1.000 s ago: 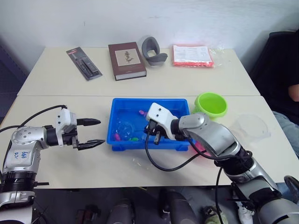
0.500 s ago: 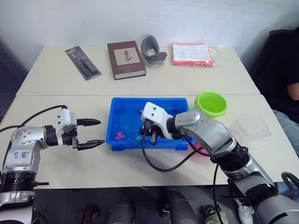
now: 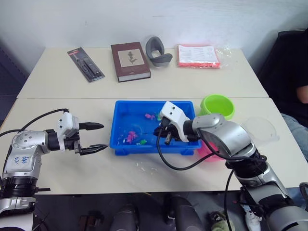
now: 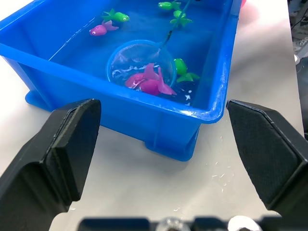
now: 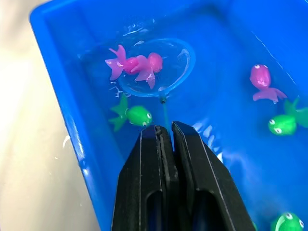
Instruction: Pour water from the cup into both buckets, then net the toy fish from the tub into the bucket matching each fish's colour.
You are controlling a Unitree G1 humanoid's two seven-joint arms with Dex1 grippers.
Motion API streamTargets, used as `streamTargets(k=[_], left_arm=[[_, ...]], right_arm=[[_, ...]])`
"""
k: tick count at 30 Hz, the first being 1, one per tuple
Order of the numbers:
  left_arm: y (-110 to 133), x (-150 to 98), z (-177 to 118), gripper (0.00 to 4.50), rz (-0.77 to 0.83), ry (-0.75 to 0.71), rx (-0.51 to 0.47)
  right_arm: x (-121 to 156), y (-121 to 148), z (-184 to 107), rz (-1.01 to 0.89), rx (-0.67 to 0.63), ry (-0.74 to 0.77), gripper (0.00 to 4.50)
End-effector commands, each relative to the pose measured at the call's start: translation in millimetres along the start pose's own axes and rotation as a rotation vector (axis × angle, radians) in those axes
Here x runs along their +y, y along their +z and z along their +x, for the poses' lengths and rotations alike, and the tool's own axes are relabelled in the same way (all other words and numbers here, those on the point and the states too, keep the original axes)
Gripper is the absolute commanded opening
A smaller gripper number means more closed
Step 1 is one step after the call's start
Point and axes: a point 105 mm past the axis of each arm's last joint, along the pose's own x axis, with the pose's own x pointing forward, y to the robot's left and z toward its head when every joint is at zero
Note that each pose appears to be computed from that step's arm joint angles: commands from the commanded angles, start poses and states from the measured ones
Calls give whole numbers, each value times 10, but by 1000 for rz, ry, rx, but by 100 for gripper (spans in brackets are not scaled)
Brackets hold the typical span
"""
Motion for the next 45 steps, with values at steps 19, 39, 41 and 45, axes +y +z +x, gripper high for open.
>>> streamTargets(k=[19, 39, 41, 45], left_arm=[[73, 14, 1, 449, 34, 1, -6], [69, 3, 34, 449, 30, -7, -9], [68, 2, 35, 449, 30, -8, -9], [55, -10, 37, 449, 26, -8, -9]], right_arm=[[-124, -21, -39, -209, -8, -152, 0], [-366, -123, -71, -133, -69, -263, 0], [-408, -94, -49, -141, -92, -283, 0], [-450, -31, 5, -156, -145, -300, 0]])
